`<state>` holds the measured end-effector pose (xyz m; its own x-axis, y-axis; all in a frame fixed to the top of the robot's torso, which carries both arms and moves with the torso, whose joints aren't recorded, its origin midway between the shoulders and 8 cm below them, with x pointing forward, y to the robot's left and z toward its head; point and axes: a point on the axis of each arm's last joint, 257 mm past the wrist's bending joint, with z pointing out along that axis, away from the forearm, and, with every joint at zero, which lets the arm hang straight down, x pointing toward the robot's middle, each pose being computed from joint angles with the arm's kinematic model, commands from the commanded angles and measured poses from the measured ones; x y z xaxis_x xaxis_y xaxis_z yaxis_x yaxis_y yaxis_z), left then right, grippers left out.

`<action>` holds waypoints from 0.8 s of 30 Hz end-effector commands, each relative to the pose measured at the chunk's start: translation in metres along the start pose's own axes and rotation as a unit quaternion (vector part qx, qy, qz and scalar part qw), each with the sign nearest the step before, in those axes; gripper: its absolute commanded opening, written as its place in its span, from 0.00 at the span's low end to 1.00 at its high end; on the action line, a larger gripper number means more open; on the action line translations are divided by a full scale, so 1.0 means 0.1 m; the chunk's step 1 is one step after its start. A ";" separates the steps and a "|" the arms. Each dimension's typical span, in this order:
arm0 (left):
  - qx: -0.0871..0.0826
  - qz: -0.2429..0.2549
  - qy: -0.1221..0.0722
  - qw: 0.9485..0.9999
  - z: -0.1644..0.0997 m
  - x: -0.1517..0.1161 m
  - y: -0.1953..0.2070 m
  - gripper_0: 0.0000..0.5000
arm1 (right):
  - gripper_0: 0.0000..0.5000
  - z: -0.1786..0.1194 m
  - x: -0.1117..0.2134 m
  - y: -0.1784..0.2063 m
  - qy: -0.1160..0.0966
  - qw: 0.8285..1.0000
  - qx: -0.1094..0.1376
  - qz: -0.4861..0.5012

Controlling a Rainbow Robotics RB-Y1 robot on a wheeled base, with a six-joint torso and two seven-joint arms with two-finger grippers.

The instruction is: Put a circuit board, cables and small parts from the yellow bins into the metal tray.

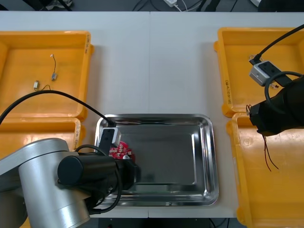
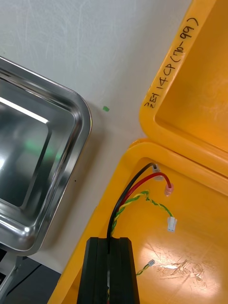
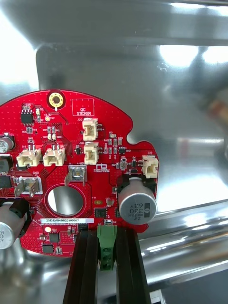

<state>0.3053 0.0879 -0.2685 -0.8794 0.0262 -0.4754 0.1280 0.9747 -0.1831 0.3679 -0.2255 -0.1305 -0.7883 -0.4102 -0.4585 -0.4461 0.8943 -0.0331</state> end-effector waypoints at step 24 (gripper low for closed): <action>0.041 -0.016 0.002 0.999 0.20 0.15 -0.35 0.00 | 0.00 -0.09 -0.13 0.05 -0.021 1.000 0.008 -0.009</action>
<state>0.2969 0.0678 -0.2962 -0.8883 0.0504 -0.4565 0.1625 0.9642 -0.2097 0.3691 -0.2263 -0.1298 -0.7877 -0.4084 -0.4612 -0.4427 0.8959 -0.0373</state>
